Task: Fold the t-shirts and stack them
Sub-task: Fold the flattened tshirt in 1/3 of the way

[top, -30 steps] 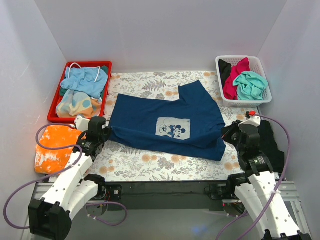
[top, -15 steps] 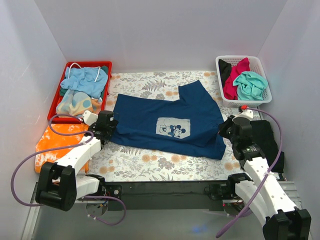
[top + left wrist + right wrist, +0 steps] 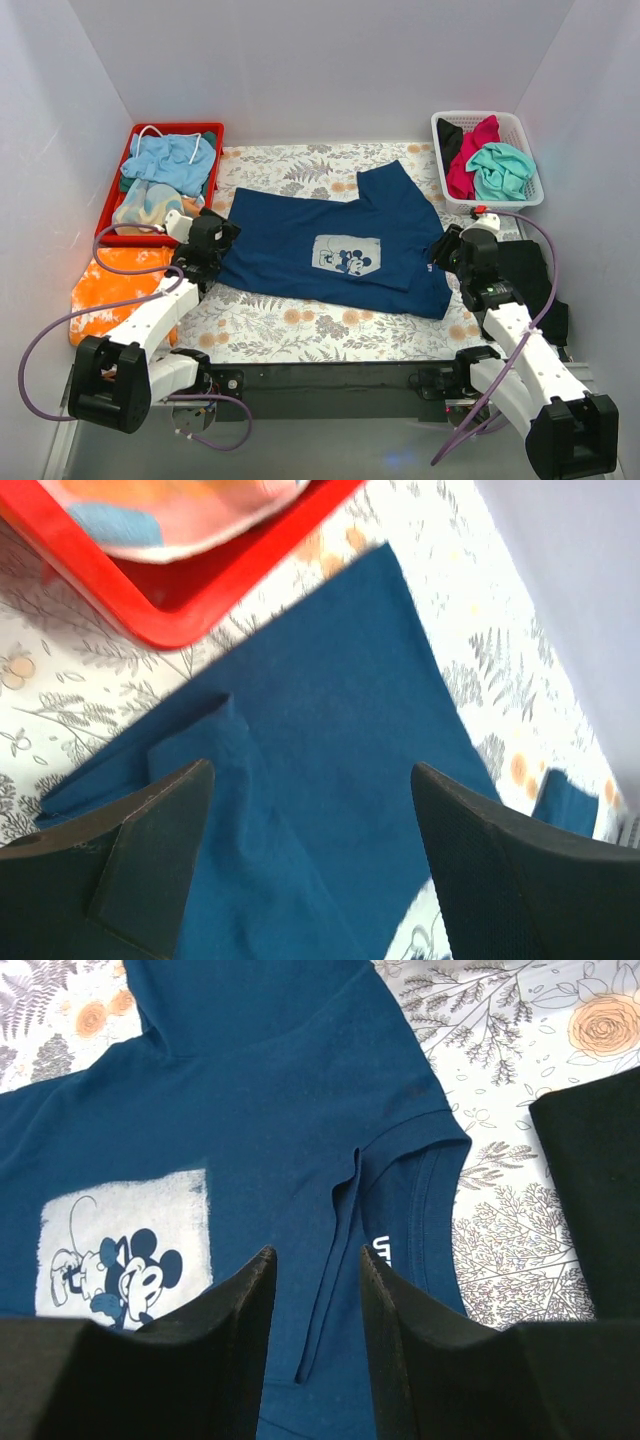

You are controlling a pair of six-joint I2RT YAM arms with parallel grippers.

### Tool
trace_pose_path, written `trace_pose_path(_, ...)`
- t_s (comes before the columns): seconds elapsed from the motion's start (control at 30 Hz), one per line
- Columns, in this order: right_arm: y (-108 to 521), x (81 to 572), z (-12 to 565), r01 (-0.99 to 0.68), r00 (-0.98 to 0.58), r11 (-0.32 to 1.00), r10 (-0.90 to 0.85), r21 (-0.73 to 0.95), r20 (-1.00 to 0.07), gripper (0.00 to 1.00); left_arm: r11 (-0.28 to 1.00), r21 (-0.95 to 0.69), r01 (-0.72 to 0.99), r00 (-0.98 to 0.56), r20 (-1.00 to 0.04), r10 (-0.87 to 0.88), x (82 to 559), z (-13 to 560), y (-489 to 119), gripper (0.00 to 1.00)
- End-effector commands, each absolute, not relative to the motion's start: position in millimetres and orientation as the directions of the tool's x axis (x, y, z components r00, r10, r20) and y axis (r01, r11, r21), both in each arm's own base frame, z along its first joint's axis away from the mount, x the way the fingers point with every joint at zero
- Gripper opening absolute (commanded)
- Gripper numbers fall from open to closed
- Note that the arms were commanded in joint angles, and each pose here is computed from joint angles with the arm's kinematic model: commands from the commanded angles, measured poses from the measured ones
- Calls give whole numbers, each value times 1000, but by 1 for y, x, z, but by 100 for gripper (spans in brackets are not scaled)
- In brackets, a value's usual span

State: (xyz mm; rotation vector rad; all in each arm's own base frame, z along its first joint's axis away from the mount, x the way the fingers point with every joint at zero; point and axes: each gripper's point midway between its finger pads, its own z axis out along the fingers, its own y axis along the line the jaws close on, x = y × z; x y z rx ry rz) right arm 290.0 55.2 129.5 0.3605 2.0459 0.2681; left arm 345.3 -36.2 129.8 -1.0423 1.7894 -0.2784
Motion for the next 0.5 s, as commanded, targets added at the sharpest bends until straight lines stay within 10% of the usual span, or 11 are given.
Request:
trace_pose_path(0.0, 64, 298, 161, 63, -379, 927, 365, 370, -850, 44, 652, -591, -476, -251, -619, -744, 337, 112, -56, 79)
trace_pose_path(0.47, 102, 245, 67, 13, -630, 862, 401, 507, -665, 38, 674, -553, -489, -311, -612, -728, 335, 94, -60, 77)
